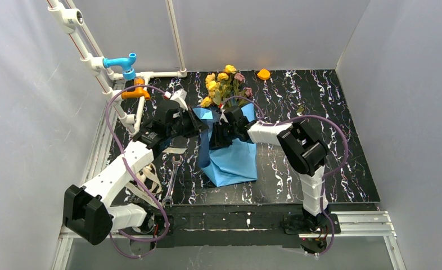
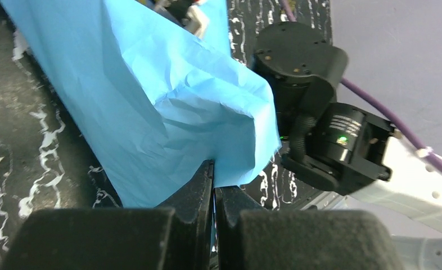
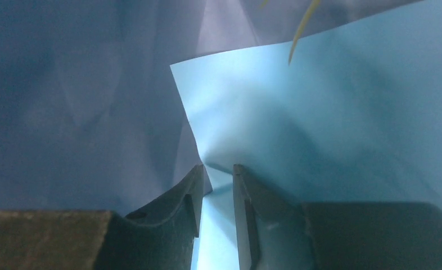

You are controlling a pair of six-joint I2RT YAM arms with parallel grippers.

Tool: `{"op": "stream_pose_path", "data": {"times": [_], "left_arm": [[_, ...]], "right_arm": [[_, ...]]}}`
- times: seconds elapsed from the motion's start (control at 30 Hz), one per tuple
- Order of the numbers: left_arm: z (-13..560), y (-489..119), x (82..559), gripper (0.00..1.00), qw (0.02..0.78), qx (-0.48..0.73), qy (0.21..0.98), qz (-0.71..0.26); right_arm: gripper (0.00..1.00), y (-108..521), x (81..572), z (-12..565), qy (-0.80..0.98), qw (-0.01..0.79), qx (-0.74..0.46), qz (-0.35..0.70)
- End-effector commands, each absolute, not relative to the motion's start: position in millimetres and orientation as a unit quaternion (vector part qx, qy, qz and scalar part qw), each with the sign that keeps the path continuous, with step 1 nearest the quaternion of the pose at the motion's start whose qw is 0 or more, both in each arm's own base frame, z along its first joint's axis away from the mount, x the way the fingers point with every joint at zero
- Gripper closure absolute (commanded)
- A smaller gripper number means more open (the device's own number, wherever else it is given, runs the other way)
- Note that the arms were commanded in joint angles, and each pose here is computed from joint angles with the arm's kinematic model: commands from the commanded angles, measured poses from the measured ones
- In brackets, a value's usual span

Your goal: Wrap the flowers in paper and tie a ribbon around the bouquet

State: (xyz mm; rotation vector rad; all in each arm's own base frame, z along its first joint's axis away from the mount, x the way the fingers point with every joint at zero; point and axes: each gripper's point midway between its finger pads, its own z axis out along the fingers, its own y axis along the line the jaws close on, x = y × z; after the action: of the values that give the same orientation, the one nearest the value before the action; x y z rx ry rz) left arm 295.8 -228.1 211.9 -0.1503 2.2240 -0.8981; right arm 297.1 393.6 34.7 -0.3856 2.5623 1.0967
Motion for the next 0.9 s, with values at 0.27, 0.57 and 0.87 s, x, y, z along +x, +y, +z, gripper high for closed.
{"op": "stream_pose_path", "data": {"times": [0.27,0.57,0.87], "left_arm": [[246,-287,328,1.00,0.349,-0.017,0.824,-0.446],[228,-283,328,1.00,0.346,-0.012,0.838,-0.423],[214,-285,329,1.00,0.334,-0.013,0.845,-0.417]], "right_arm": [[0.64,408,328,74,0.869,0.196,-0.131,0.435],[0.59,381,335,133,0.867,0.218,-0.145,0.424],[0.43,315,357,166,0.898,0.278,-0.141,0.311]]}}
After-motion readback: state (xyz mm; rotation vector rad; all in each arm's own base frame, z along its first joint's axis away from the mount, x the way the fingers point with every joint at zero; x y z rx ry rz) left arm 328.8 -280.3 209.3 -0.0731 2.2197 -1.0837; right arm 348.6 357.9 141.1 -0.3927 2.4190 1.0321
